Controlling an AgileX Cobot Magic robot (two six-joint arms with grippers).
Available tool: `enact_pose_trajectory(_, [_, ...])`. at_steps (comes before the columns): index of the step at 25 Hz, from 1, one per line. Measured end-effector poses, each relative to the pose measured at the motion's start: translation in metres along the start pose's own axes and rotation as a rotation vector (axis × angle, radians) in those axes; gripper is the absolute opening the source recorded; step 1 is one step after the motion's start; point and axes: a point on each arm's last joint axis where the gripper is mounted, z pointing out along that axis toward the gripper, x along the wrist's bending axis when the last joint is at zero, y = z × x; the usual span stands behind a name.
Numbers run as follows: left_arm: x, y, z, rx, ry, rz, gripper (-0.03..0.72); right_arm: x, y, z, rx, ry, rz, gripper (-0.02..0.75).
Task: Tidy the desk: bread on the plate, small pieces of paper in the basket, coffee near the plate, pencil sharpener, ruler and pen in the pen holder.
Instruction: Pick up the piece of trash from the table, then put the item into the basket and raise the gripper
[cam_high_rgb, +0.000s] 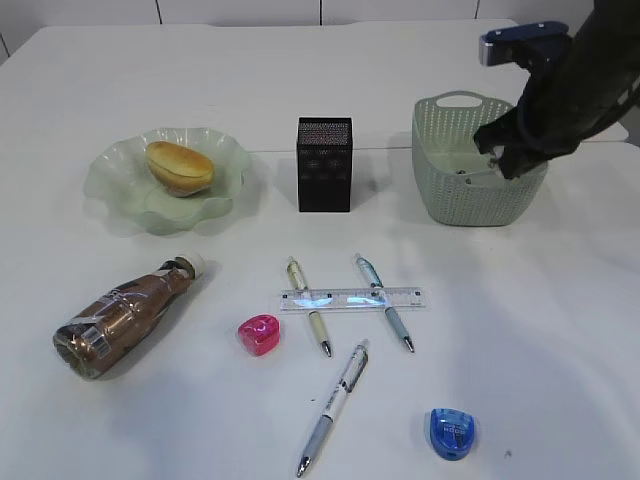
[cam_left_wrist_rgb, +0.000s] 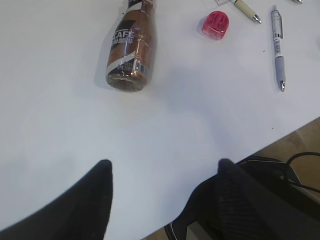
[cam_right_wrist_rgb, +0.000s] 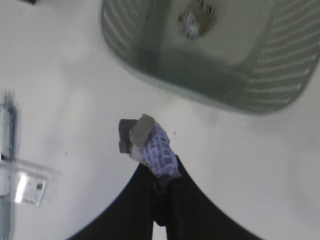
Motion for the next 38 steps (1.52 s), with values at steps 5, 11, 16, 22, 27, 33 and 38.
enact_pose_trajectory(5, [0.0,0.0,0.0,0.0,0.0,0.0,0.456,-0.003,0.019,-0.008,-0.149,-0.026,0.031,0.035])
enact_pose_trajectory(11, [0.0,0.0,0.0,0.0,0.0,0.0,0.456,-0.007,0.028,0.012,-0.238,-0.052,0.037,0.035])
enact_pose_trajectory(16, [0.0,0.0,0.0,0.0,0.0,0.0,0.456,-0.014,0.037,0.026,-0.317,-0.07,0.071,0.035])
enact_pose_trajectory(22, [0.0,0.0,0.0,0.0,0.0,0.0,0.456,-0.034,0.043,0.039,-0.343,-0.094,0.113,0.069])
enact_pose_trajectory(27, [0.0,0.0,0.0,0.0,0.0,0.0,0.456,-0.034,0.043,0.043,-0.34,-0.093,0.115,0.368])
enact_pose_trajectory(33, [0.0,0.0,0.0,0.0,0.0,0.0,0.456,-0.034,0.043,0.043,-0.341,-0.094,0.115,0.557])
enact_pose_trajectory(38, [0.0,0.0,0.0,0.0,0.0,0.0,0.456,-0.033,0.04,0.038,-0.294,-0.087,0.116,0.564])
